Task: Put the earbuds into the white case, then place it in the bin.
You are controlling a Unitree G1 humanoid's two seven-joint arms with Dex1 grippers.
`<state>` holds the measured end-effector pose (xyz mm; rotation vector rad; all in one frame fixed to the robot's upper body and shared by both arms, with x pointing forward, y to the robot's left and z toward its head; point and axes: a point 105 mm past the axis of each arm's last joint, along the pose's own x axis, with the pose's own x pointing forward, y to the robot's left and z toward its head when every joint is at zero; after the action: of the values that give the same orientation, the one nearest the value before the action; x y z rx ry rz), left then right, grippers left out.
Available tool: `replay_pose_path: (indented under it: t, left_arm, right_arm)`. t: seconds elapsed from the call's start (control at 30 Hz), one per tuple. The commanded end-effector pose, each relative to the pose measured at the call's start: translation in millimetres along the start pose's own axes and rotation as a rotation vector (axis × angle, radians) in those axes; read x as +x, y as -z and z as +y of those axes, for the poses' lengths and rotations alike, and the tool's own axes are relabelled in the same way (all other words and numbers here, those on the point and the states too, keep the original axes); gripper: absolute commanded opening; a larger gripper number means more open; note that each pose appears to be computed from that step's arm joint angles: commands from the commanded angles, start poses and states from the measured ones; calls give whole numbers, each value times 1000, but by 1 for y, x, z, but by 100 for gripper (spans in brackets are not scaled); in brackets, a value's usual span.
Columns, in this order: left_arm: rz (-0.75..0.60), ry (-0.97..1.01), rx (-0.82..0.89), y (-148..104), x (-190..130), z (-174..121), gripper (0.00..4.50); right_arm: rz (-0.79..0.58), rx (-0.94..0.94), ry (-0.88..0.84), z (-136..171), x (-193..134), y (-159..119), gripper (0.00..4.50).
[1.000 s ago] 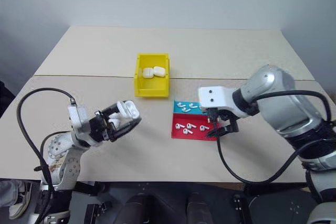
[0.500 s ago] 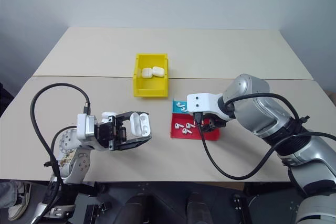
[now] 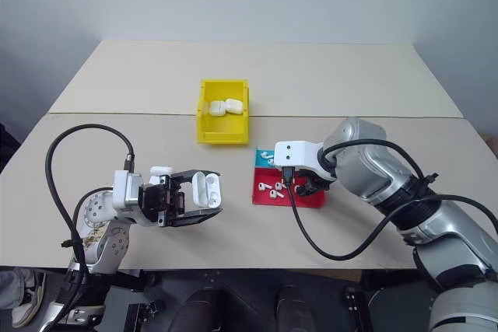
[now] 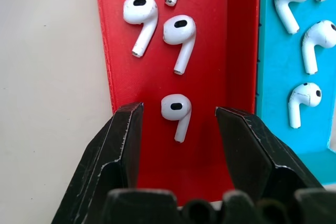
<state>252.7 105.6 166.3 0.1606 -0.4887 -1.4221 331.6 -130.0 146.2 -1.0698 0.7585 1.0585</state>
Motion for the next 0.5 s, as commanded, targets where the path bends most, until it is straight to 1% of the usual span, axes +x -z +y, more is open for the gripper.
replay_pose_path:
  t: [0.03,0.5]
  left_arm:
    - [-28,18,29,-11,4,-1,280]
    - [-14,-1,25,-12,3,-1,280]
  right_arm:
    - [12,2,15,-1,4,1,265]
    - [30,-1,6,-3,11,3,265]
